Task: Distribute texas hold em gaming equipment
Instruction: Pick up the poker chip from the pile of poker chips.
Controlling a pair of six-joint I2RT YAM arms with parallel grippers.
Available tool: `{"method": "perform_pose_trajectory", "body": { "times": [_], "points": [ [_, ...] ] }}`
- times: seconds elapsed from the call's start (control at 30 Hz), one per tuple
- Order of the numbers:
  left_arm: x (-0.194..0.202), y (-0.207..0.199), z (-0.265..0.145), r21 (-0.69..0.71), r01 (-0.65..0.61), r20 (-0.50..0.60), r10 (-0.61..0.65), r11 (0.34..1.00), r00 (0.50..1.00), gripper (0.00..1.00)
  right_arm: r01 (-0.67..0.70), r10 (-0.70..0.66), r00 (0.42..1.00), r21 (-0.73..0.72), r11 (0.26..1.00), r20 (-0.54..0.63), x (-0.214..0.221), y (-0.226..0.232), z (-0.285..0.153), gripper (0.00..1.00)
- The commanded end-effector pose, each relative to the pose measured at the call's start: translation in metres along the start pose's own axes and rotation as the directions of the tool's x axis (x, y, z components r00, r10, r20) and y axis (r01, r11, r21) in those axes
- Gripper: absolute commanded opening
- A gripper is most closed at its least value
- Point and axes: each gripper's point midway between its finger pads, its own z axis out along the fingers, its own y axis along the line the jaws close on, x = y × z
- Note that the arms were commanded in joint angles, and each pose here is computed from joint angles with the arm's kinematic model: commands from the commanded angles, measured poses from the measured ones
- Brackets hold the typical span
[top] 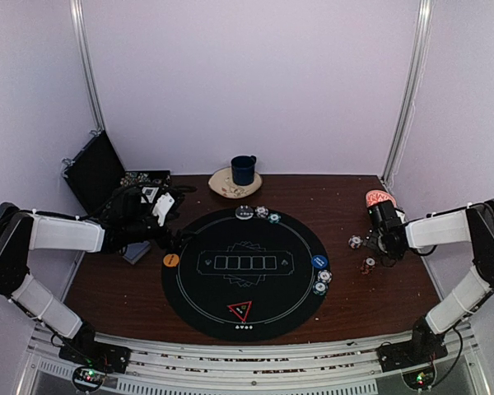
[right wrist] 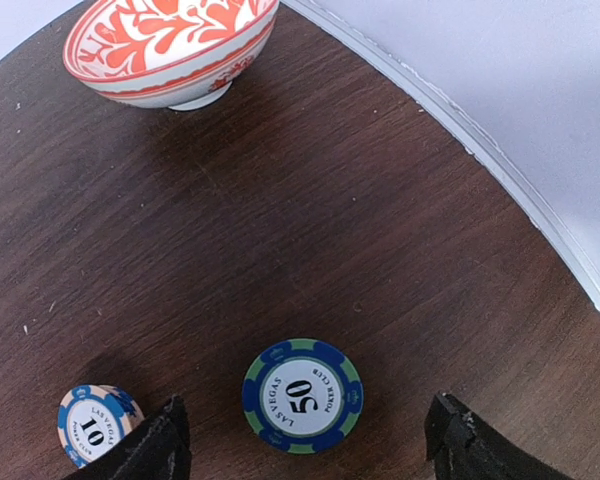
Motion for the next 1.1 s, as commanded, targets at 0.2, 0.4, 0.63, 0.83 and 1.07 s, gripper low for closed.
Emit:
{"method": "perform_pose_trajectory", "body": {
  "times": [0.2,0.4,0.63,0.83,1.07],
  "points": [
    [-0.018,0.004,0.001,0.006,-0.01,0.051,0.01,1.0,0.999,0.98,-0.021,0.021,1.0,0.019,1.0,0.02,-0.005,0.0,0.01,0.81],
    [-0.019,0.004,0.0,0.004,-0.014,0.055,0.013,1.0,0.998,0.98,-0.012,0.011,1.0,0.018,1.0,0.008,-0.005,0.005,0.016,0.78],
    [-0.015,0.004,0.004,0.013,-0.005,0.042,0.004,1.0,0.999,0.98,-0.009,0.009,1.0,0.034,0.999,0.014,-0.005,0.003,0.018,0.74],
    [-0.016,0.003,0.004,0.014,-0.005,0.044,0.004,1.0,0.999,0.98,-0.005,0.004,1.0,0.038,0.999,0.018,-0.005,0.003,0.02,0.67],
    [-0.016,0.003,0.004,0.014,-0.005,0.045,0.004,1.0,0.999,0.98,-0.004,0.004,1.0,0.029,1.0,0.014,-0.004,0.004,0.02,0.59]
  ]
}}
